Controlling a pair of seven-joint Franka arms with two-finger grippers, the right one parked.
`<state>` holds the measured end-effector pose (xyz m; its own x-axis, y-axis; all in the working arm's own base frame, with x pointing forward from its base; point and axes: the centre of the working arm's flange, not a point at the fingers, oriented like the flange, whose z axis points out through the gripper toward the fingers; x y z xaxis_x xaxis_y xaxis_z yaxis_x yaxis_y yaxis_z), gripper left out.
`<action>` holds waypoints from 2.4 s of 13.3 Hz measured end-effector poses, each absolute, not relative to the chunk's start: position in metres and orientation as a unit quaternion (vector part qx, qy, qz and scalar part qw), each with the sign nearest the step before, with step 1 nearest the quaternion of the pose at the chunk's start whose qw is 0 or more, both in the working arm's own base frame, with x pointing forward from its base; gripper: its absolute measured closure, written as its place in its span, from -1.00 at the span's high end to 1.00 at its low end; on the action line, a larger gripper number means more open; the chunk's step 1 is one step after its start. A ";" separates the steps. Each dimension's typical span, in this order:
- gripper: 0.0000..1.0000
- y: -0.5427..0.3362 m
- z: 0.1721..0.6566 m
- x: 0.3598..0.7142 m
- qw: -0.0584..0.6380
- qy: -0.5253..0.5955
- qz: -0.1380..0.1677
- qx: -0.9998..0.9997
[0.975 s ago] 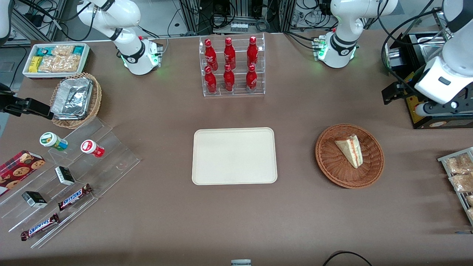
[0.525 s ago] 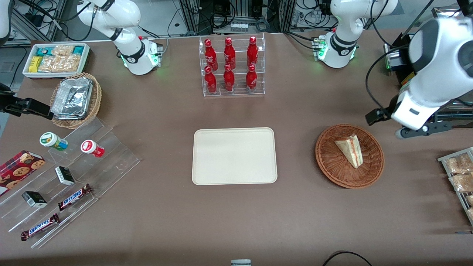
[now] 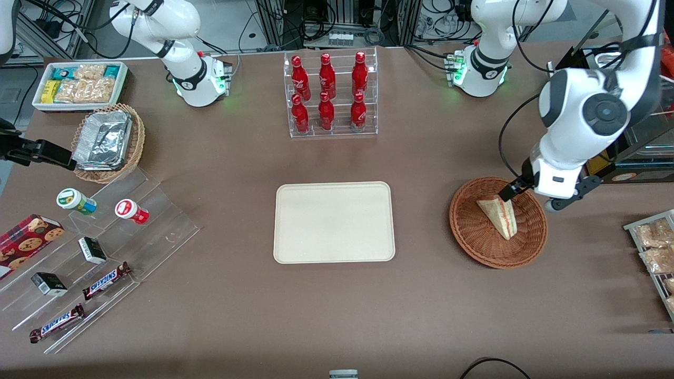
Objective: Place sandwich from basket to tray
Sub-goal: 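Lower the left gripper around the sandwich and close on it, then lift the sandwich out of the basket with the left gripper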
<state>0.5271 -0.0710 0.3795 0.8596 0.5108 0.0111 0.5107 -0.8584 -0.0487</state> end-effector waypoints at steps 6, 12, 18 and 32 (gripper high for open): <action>1.00 -0.070 0.344 0.521 0.034 -0.210 0.034 -0.977; 1.00 -0.057 0.301 0.532 0.027 -0.221 0.031 -0.974; 0.99 -0.054 0.254 0.538 0.023 -0.249 0.036 -0.968; -0.66 -0.088 0.287 0.545 0.060 -0.228 0.062 -0.970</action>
<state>0.5452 -0.0885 0.2874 0.8888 0.4489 -0.0929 0.4341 -0.8893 -0.1442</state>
